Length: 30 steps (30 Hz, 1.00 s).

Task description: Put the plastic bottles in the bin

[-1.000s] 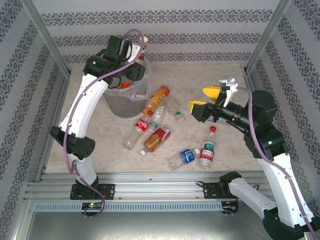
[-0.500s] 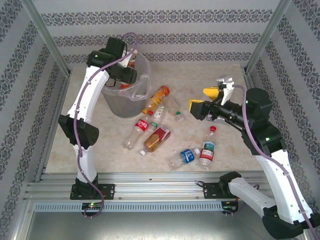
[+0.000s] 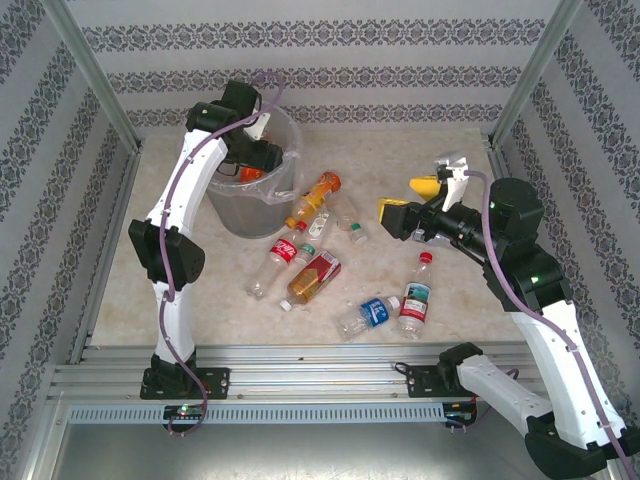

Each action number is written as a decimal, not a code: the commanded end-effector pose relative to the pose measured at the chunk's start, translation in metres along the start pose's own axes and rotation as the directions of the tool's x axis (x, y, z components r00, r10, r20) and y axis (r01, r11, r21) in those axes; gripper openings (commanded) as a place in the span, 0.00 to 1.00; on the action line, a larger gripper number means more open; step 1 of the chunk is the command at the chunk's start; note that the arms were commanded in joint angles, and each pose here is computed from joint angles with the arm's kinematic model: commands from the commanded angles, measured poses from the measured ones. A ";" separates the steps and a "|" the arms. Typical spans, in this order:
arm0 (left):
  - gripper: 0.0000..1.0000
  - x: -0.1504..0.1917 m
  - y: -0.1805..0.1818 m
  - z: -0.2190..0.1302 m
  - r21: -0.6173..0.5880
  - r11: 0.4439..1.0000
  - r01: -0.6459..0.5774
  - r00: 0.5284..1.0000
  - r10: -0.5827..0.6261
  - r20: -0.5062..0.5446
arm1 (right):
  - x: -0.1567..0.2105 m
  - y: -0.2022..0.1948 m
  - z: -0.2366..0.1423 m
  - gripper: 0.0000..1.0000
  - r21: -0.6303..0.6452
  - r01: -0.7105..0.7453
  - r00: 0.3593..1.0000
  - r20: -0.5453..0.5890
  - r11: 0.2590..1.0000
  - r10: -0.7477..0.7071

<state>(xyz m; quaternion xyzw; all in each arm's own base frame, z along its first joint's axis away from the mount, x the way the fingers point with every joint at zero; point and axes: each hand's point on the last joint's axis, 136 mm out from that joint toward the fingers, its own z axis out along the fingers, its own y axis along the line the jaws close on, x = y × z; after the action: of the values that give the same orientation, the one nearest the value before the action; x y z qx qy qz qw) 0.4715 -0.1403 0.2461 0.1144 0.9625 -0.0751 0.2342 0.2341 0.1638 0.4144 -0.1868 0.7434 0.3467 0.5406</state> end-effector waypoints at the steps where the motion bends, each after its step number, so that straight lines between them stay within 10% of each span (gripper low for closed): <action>1: 0.81 0.004 -0.005 -0.013 0.021 1.000 0.022 1.000 -0.022 -0.009 | 0.003 -0.005 0.001 0.98 0.024 0.003 1.000 0.000 1.000 -0.003; 15: 0.86 -0.013 -0.006 -0.079 0.002 1.000 0.021 0.983 -0.021 0.183 | 0.025 -0.036 0.029 0.98 0.109 -0.128 0.989 -0.054 0.986 0.135; 30: 0.90 0.021 -0.073 -0.151 0.268 0.953 -0.142 0.908 0.018 0.418 | 0.116 -0.096 0.079 0.83 0.283 -0.165 0.904 -0.339 0.945 0.260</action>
<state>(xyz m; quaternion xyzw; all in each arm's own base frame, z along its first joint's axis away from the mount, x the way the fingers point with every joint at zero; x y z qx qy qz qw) 0.3840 -0.1514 0.3497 0.1357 0.8992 -0.1783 0.3758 0.3092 0.1703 0.2930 -0.0980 0.8604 0.2980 0.4016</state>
